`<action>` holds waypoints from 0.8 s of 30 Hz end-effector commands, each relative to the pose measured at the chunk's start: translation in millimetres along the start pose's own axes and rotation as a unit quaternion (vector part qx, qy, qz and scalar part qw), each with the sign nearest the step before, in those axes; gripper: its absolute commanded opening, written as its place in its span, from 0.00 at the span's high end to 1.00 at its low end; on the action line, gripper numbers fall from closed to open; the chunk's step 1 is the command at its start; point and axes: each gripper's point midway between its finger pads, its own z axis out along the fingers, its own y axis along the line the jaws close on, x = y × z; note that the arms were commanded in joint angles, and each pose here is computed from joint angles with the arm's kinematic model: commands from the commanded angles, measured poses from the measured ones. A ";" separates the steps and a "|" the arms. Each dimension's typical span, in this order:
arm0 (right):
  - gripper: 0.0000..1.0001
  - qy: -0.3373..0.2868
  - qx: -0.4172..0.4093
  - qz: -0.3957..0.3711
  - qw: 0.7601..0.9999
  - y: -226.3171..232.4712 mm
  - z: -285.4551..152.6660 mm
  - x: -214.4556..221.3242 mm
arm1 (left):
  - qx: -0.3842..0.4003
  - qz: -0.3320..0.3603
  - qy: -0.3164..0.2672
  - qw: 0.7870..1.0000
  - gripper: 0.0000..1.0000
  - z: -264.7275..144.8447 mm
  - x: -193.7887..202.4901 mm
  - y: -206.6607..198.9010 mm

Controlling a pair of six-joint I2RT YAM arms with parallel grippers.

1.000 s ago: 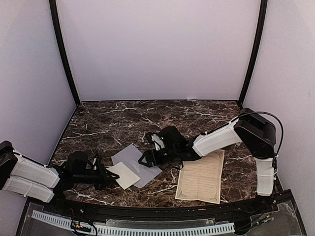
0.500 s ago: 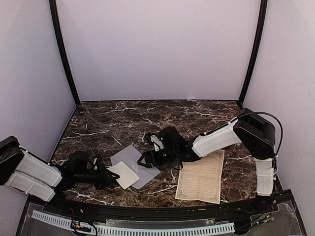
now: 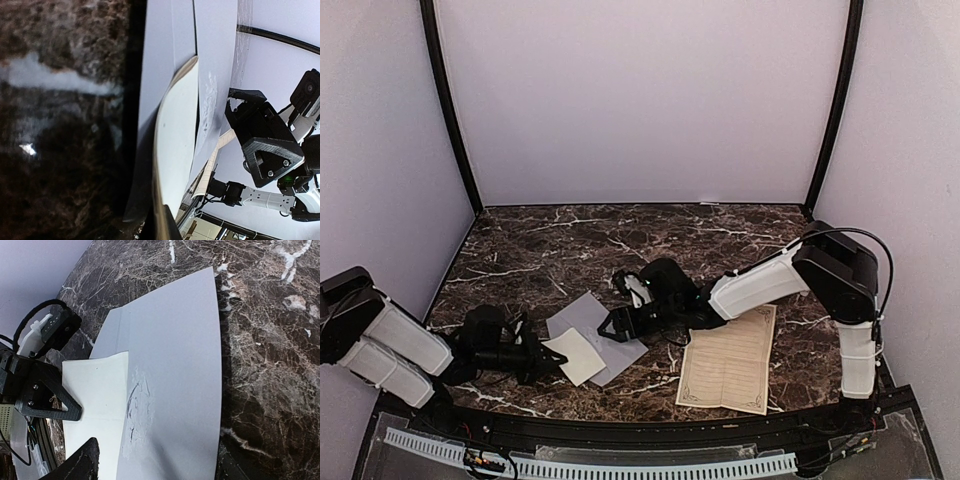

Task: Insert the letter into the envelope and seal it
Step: Place the letter in the envelope.

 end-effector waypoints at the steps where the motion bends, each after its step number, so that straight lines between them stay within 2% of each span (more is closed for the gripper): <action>1: 0.26 0.018 -0.009 0.004 1.000 5.7 8.5 9.0 | 0.017 0.013 0.004 1.000 1.00 3.2 -2.9 -11.0; 7: 0.26 0.021 -0.012 0.005 1.000 7.4 9.2 11.2 | 0.021 0.009 0.000 1.000 1.00 3.9 -4.8 -13.2; 10: 0.32 0.024 -0.018 0.005 1.000 9.2 10.1 12.5 | 0.022 0.011 0.002 1.000 1.00 5.2 -5.3 -15.3; 15: 0.34 0.025 -0.025 0.011 0.999 11.4 10.4 14.1 | 0.024 0.016 0.008 1.000 1.00 8.1 -4.9 -18.1; 24: 0.34 0.024 -0.033 0.011 0.999 16.6 8.0 10.7 | 0.024 0.019 0.020 0.999 1.00 13.7 -4.1 -19.4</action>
